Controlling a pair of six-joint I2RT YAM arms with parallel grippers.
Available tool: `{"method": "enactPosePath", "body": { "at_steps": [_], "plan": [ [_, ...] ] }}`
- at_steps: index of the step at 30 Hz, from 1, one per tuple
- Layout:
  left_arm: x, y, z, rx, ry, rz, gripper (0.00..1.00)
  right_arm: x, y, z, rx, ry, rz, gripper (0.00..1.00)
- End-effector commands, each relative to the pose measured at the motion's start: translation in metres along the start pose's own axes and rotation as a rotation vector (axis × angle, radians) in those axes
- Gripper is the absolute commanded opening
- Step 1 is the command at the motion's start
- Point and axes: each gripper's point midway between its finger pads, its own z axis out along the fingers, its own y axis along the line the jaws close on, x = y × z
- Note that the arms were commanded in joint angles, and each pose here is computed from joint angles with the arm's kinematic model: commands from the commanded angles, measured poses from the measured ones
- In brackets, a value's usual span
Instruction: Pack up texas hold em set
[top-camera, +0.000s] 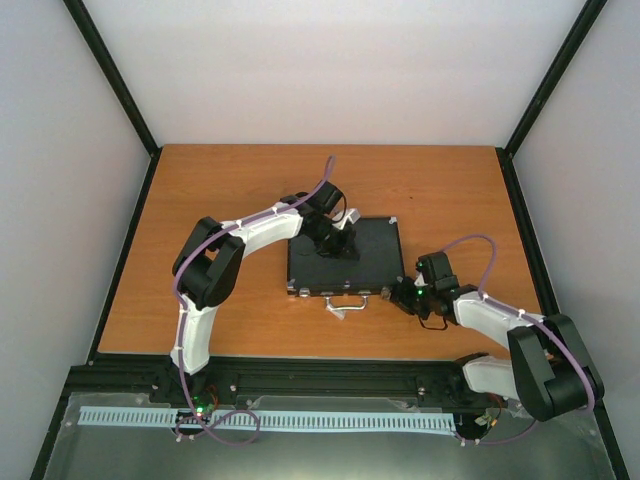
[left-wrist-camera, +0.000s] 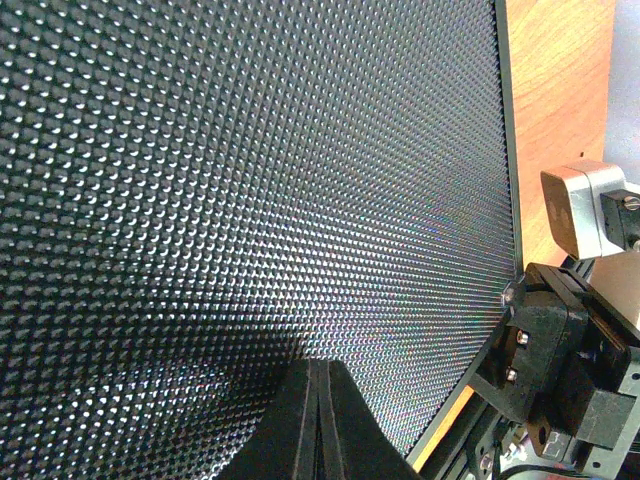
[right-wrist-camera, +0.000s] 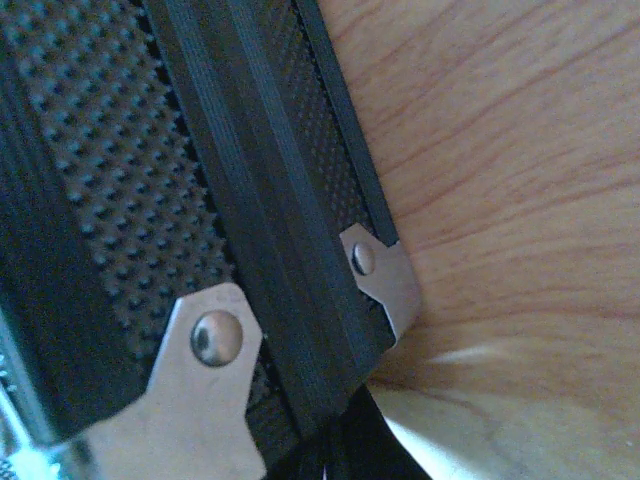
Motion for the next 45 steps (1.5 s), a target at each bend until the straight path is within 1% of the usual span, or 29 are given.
{"method": "enactPosePath", "body": {
  "at_steps": [1, 7, 10, 16, 22, 27, 32, 40, 45],
  "plan": [
    [0.031, 0.037, 0.030, -0.099, 0.108, -0.068, 0.01, -0.021, 0.024, 0.001, -0.069, -0.072, -0.045, 0.03],
    [0.031, 0.037, 0.030, -0.098, 0.111, -0.067, 0.01, -0.024, 0.019, -0.003, -0.030, -0.090, -0.035, 0.03],
    [0.032, 0.039, 0.030, -0.107, 0.110, -0.064, 0.01, -0.019, 0.017, -0.015, -0.019, -0.098, -0.051, 0.03],
    [0.034, 0.041, 0.030, -0.112, 0.114, -0.068, 0.01, -0.002, 0.014, -0.027, -0.038, -0.069, -0.097, 0.03],
    [0.038, 0.040, 0.029, -0.108, 0.127, -0.054, 0.01, 0.005, 0.013, -0.017, -0.071, -0.043, -0.096, 0.03],
    [0.042, 0.043, 0.030, -0.107, 0.144, -0.052, 0.01, 0.002, 0.026, -0.009, -0.087, -0.040, -0.132, 0.03],
    [0.042, 0.044, 0.031, -0.105, 0.147, -0.053, 0.01, -0.004, 0.031, -0.007, -0.086, -0.055, -0.127, 0.03],
    [0.046, 0.048, 0.034, -0.107, 0.155, -0.060, 0.01, -0.006, 0.020, 0.002, -0.086, -0.089, -0.062, 0.03],
    [0.050, 0.050, 0.036, -0.106, 0.164, -0.068, 0.01, -0.024, 0.022, 0.006, -0.088, -0.171, -0.036, 0.03]
  ]
}}
